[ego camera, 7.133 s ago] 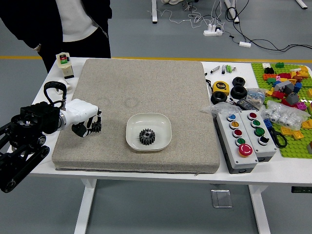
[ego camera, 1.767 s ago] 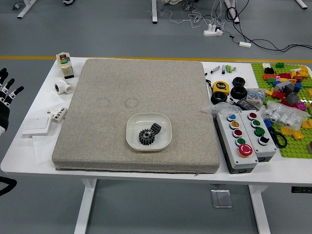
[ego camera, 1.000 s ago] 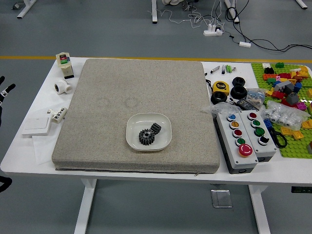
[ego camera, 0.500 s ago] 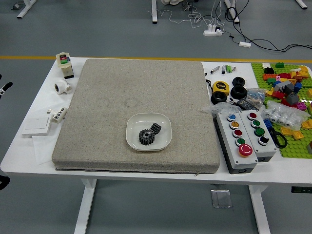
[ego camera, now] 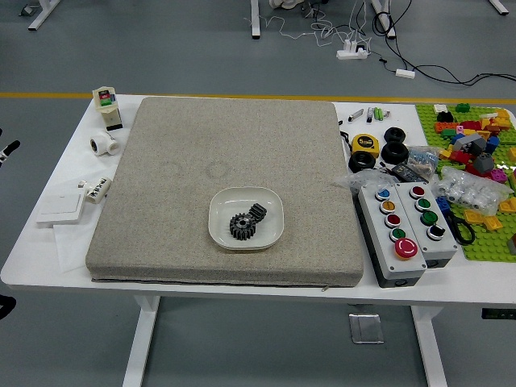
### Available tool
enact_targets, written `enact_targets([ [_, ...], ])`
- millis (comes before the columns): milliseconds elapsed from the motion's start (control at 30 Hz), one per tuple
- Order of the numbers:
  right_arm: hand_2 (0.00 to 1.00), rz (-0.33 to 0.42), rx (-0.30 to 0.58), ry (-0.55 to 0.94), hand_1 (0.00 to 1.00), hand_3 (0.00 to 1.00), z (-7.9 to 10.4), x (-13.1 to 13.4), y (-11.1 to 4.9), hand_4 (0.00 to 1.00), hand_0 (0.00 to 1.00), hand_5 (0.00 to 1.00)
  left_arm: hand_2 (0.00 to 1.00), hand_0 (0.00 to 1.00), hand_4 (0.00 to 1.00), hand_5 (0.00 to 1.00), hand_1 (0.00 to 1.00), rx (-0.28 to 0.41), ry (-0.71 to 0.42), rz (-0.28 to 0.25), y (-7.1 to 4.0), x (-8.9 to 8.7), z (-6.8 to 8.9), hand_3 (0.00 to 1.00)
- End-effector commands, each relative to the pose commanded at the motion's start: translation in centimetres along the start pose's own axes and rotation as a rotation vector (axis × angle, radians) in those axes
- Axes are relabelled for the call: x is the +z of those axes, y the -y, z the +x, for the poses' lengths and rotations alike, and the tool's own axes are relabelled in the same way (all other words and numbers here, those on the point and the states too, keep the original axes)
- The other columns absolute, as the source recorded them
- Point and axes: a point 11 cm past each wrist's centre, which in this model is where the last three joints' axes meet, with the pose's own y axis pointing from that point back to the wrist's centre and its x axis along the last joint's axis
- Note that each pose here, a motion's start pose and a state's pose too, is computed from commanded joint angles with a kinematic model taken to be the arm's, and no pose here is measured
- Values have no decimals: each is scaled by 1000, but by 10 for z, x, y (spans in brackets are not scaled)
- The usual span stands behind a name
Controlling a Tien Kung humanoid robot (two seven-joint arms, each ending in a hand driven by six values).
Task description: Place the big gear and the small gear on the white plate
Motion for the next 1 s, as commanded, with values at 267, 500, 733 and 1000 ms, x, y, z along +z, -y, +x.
enact_targets([
  [267, 773, -4, 1, -13, 699, 629, -3, 3, 0, 809, 663, 718, 984, 761, 980, 902, 960, 5, -1, -7, -1, 2, 2, 885],
  [500, 773, -6, 0, -14, 699, 628, -3, 4, 0, 808, 663, 717, 983, 760, 981, 903, 956, 17, -2, -11, -3, 3, 7, 885],
  [733, 773, -5, 0, -14, 698, 627, -4, 3, 0, 807, 660, 718, 979, 759, 982, 904, 955, 16, 0, -12, -4, 3, 8, 885],
  [1000, 774, -5, 1, -16, 698, 627, -4, 3, 0, 806, 659, 717, 978, 760, 983, 904, 952, 25, -1, -15, -6, 3, 10, 884],
])
